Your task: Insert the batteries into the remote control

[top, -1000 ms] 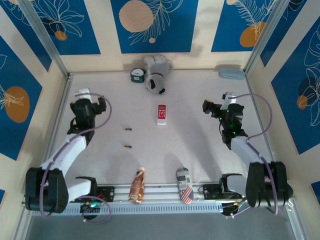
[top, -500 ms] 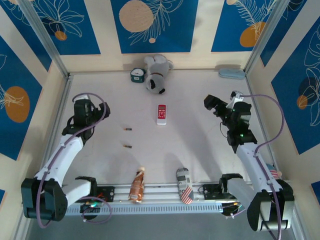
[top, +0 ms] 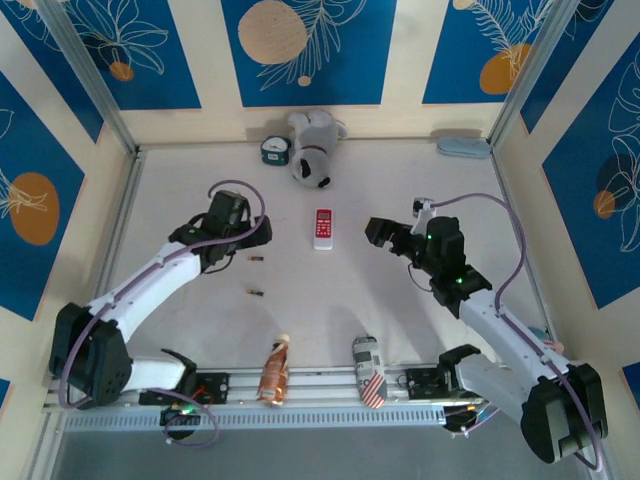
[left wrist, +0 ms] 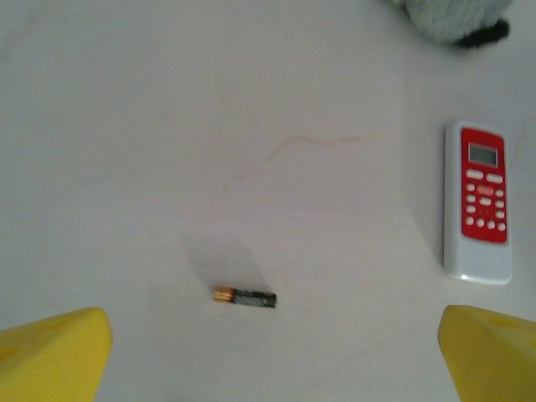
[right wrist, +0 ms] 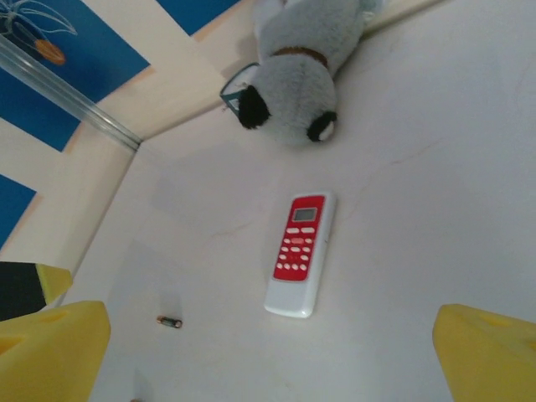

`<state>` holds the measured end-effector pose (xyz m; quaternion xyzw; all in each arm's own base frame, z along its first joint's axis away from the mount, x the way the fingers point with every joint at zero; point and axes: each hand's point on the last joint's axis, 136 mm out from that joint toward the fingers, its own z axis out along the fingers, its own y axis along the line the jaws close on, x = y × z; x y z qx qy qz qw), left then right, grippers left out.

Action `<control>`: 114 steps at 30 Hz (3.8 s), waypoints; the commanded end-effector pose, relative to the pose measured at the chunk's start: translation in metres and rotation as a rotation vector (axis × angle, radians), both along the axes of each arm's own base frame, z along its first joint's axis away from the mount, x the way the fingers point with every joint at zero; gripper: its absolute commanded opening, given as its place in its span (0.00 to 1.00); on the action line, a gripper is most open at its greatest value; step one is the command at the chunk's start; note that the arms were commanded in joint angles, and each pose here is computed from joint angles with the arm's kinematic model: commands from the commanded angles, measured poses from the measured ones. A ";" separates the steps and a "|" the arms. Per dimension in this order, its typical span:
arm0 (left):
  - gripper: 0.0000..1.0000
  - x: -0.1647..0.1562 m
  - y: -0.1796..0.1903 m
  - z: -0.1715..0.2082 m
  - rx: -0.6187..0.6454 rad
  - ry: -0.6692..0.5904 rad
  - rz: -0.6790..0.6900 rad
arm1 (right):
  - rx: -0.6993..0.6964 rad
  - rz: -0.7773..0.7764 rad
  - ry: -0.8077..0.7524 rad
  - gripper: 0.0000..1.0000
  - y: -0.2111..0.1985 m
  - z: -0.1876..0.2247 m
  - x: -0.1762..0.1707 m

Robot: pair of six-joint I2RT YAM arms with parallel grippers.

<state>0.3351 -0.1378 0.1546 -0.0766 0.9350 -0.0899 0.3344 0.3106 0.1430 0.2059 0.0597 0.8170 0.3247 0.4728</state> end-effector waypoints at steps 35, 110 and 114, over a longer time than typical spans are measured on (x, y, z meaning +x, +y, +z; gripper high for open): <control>0.76 0.073 -0.190 -0.098 0.346 0.342 -0.294 | -0.023 -0.169 -0.049 0.99 -0.034 0.011 -0.005; 0.42 -0.065 -0.174 0.206 -1.046 -0.409 -0.610 | 0.470 0.789 0.004 0.95 0.126 0.118 -0.091; 0.42 -0.066 -0.171 0.206 -1.055 -0.410 -0.599 | 0.512 0.821 0.013 0.92 0.133 0.124 -0.086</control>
